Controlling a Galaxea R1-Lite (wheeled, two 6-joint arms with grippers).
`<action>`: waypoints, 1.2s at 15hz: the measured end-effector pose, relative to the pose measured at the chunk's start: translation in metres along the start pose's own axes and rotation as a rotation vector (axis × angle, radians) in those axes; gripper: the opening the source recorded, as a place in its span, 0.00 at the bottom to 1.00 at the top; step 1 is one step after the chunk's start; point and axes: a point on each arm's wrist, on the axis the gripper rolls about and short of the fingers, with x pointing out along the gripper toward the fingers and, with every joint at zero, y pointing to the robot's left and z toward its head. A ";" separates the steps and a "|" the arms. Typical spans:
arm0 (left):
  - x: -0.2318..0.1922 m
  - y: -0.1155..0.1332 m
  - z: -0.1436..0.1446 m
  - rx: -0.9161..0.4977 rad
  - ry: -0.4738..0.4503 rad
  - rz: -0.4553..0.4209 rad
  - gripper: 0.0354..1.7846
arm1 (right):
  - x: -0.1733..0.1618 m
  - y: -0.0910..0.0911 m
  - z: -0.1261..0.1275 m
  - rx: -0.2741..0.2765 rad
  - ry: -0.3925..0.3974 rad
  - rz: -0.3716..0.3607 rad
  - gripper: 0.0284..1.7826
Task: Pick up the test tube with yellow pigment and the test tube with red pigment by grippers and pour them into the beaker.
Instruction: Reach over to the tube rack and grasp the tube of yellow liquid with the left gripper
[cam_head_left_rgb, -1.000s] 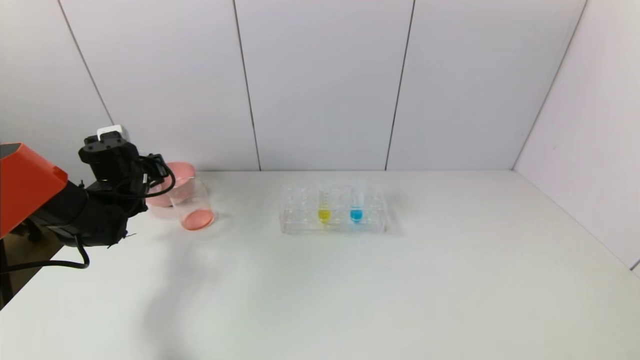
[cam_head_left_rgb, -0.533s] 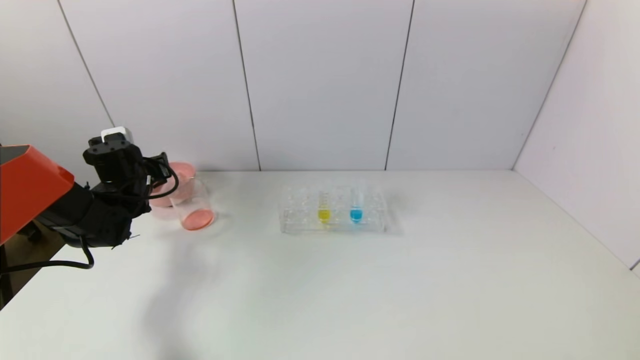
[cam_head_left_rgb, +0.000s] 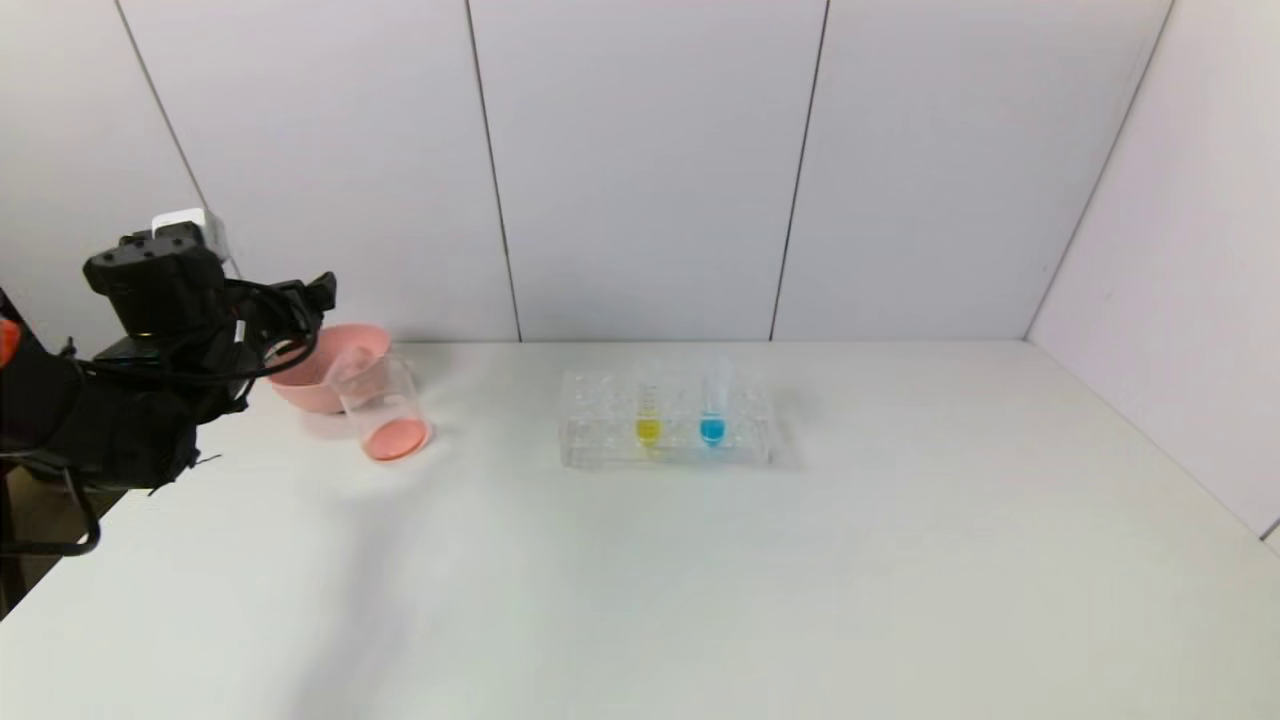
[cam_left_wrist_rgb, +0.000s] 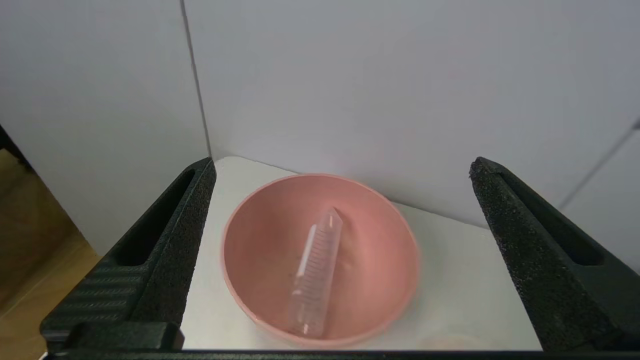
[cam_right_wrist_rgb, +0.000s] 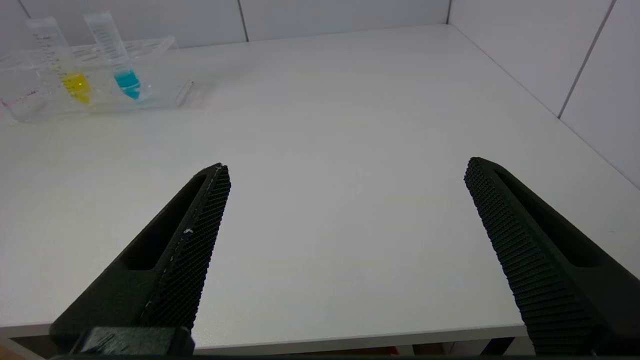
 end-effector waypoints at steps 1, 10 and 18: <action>-0.015 0.000 0.007 0.000 0.026 -0.064 0.99 | 0.000 0.000 0.000 0.000 0.000 0.000 0.96; -0.162 -0.051 0.012 0.006 0.293 -0.763 0.99 | 0.000 0.000 0.000 0.000 0.000 0.000 0.96; -0.222 -0.172 -0.032 0.098 0.253 -0.687 0.99 | 0.000 0.000 0.000 0.000 -0.001 0.000 0.96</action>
